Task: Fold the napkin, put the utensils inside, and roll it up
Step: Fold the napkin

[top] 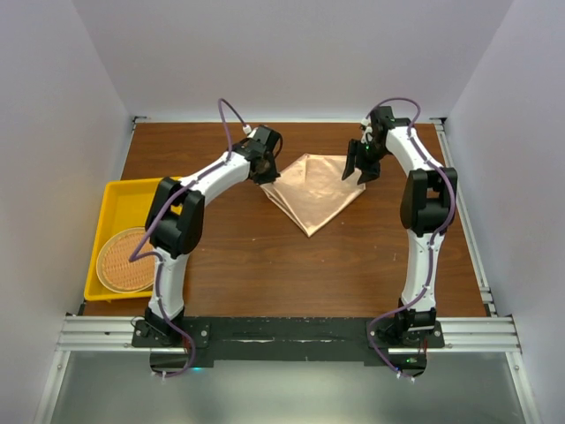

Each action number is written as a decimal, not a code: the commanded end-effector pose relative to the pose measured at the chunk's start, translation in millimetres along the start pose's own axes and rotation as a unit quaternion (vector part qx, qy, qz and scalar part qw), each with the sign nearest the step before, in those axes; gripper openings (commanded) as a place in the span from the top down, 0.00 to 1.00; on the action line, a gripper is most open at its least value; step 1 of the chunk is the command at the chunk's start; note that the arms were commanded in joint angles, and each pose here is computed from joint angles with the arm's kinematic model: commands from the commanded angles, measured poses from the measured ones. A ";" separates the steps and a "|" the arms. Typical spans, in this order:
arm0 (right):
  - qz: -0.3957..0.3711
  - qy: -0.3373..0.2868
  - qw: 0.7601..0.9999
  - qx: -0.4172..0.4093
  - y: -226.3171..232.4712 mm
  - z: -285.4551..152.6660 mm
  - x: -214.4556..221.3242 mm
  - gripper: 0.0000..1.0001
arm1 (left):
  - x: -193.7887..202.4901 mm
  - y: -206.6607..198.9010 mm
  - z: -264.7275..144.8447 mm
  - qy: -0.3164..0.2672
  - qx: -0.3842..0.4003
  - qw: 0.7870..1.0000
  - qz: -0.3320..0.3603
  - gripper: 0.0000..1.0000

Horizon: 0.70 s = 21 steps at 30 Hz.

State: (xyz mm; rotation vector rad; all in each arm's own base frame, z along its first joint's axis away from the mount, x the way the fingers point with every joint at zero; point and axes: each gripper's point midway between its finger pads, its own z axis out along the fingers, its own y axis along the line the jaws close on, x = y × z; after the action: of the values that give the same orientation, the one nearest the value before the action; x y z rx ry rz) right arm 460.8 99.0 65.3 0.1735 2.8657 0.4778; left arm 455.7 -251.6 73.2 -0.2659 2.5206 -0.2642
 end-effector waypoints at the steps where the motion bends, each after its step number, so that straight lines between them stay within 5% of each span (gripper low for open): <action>1: -0.022 -0.023 0.999 -0.017 14.7 -22.2 -3.8 0.41 | -17.1 -5.2 -18.9 -0.036 0.015 0.999 0.000 1.00; 14: -0.020 -0.010 1.000 -0.011 16.6 -10.0 -1.2 0.43 | -9.5 8.0 -16.4 -0.027 0.005 1.000 0.009 0.91; 17: -0.043 -0.022 0.999 0.002 21.4 -17.8 -3.7 0.40 | -22.7 9.2 -28.6 -0.038 0.012 0.999 0.024 0.80; 21: -0.096 -0.048 0.994 0.022 40.1 -32.0 -1.0 0.34 | -49.8 -3.8 -59.8 -0.072 0.064 0.994 0.053 0.50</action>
State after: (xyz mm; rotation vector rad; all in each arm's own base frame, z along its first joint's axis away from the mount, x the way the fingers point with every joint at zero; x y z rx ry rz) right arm 452.9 111.4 60.2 0.0985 2.8887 0.4422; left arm 444.5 -236.5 70.5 -0.1893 2.5380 -0.2361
